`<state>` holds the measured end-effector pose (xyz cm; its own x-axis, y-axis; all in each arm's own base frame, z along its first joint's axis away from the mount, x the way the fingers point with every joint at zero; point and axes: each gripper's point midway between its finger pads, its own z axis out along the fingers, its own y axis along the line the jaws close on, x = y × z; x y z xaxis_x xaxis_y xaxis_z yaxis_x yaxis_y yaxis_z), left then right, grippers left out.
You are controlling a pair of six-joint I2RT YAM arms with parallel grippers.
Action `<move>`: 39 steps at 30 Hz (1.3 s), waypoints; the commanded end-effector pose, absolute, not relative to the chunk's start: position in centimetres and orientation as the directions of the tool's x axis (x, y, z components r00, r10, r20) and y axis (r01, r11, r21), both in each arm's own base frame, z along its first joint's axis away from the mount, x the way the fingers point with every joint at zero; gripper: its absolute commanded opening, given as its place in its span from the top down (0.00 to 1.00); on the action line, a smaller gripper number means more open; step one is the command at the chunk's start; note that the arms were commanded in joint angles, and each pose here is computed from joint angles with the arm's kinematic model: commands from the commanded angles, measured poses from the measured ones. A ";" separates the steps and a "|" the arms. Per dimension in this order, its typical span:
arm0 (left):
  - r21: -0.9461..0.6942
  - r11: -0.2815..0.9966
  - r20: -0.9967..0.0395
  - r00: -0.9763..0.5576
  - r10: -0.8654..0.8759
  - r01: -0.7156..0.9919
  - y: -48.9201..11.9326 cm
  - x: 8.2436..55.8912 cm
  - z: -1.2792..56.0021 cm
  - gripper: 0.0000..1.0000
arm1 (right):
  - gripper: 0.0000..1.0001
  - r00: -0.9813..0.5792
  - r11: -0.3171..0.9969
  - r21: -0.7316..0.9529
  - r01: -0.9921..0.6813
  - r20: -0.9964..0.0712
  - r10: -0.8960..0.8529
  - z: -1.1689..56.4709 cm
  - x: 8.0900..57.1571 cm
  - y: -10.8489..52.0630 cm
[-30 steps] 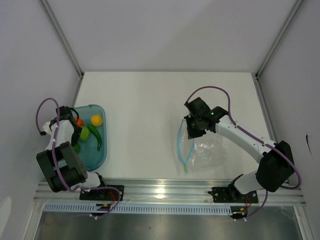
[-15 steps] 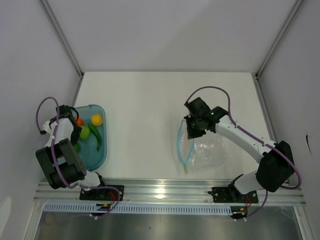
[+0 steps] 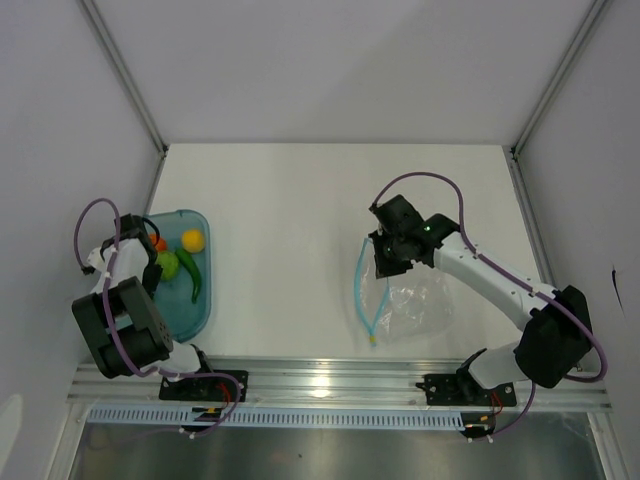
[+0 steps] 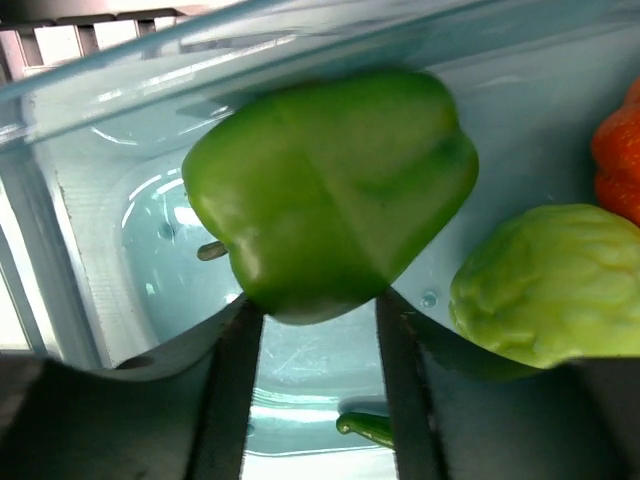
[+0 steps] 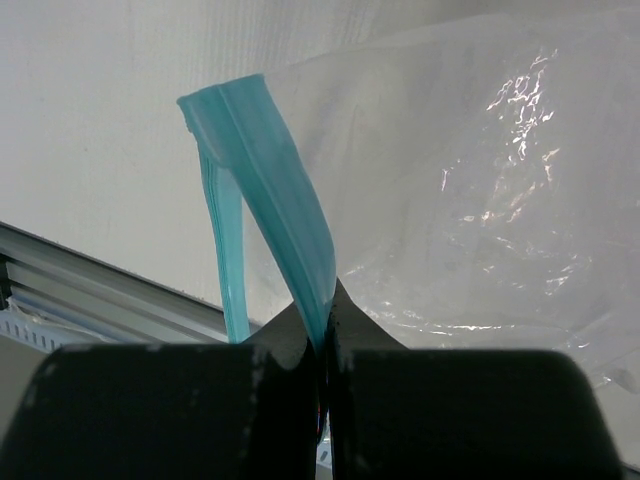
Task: Place the food in the zip-top bag and seal the zipper
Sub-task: Pick up the fake fruit from the bin.
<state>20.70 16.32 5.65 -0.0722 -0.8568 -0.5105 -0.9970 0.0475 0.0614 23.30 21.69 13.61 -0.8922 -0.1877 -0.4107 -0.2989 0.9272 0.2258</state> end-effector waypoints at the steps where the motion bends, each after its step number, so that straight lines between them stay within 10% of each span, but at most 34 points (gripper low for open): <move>1: 0.042 0.006 -0.542 -0.028 -0.840 -0.999 16.9 20.2 6.2 0.56 | 1.00 -0.883 0.926 0.236 -0.295 -0.438 -0.169 14.8 23.2 21.6; 8: 0.038 0.013 -0.550 -0.032 -0.834 -0.999 17.0 20.1 6.9 0.99 | 1.00 -0.884 0.930 0.231 -0.284 -0.439 -0.161 15.1 23.1 21.4; 21: -0.072 0.181 -0.560 -0.110 -0.821 -0.981 15.9 21.3 9.3 0.99 | 1.00 -0.882 0.925 0.246 -0.289 -0.443 -0.158 14.8 23.1 21.7; 25: -0.107 0.245 -0.602 -0.133 -0.787 -0.964 16.5 22.4 10.8 0.35 | 1.00 -0.883 0.923 0.249 -0.294 -0.441 -0.162 14.6 23.1 21.8; 28: -0.134 0.290 -0.615 -0.150 -0.774 -0.947 16.6 23.6 11.5 0.20 | 1.00 -0.881 0.921 0.249 -0.300 -0.443 -0.168 14.6 23.0 21.8; 39: -0.195 0.418 -0.582 -0.238 -0.777 -0.887 16.9 28.8 11.4 0.16 | 1.00 -0.885 0.921 0.241 -0.305 -0.429 -0.181 14.2 23.0 21.6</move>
<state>26.27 16.30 9.90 -0.2235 -0.8005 -0.5562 -0.9254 0.3534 -0.1367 22.93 21.47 13.55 -0.8963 -0.1750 -0.4074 -0.2868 0.9295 0.2317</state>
